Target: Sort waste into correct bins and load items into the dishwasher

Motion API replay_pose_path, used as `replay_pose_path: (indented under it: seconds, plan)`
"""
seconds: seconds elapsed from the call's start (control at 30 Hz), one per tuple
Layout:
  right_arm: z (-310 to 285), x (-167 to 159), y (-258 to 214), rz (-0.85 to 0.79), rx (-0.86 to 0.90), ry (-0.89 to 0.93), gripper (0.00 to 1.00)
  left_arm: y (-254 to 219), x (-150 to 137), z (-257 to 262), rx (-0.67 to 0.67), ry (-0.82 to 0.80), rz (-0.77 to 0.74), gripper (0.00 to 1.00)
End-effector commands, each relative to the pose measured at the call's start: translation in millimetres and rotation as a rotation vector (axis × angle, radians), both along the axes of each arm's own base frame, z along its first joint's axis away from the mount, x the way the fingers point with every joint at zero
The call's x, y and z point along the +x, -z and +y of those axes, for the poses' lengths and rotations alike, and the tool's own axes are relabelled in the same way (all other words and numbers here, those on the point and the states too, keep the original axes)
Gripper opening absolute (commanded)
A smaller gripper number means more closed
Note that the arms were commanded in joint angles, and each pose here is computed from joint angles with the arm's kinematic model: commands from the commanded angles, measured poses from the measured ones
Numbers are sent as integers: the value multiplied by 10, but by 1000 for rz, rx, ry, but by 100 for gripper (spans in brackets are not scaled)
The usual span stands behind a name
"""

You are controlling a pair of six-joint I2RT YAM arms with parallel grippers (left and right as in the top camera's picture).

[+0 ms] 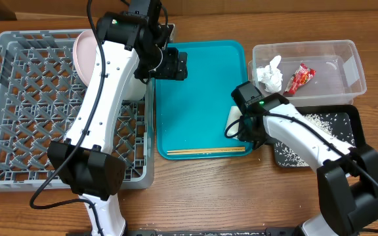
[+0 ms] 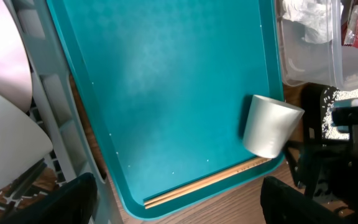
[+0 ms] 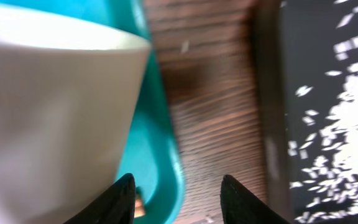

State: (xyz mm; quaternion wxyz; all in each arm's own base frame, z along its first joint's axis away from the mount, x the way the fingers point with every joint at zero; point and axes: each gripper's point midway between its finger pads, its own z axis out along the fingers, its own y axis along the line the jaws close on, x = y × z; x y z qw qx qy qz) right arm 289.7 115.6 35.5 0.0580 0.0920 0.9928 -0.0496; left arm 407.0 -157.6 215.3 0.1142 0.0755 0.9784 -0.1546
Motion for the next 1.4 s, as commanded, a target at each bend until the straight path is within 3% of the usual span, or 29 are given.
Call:
replay_pose_path:
  seconds: [0.0,0.3,0.53,0.7,0.93,1.37]
  plan:
    - [200,30,-52,-1,100,25,46,-6,-26,-18,-6,-46,14,86]
    - [782,374,-390,-88,381,-33,52,450,-245,-320,-6,-123,149,86]
    - [694,720,-767,-193,379,-148,57,889,-400,-676,-16,-160,198,86]
    - [444,1019,-732,-263,353,-202,60,1169,-150,-747,-50,-250,104,85]
    - [448,1157,-601,-276,363,-198,60,1232,157,-729,-94,-274,-19,86]
    - [414,1185,-534,-257,395,112,59,963,311,-231,-167,-316,-12,84]
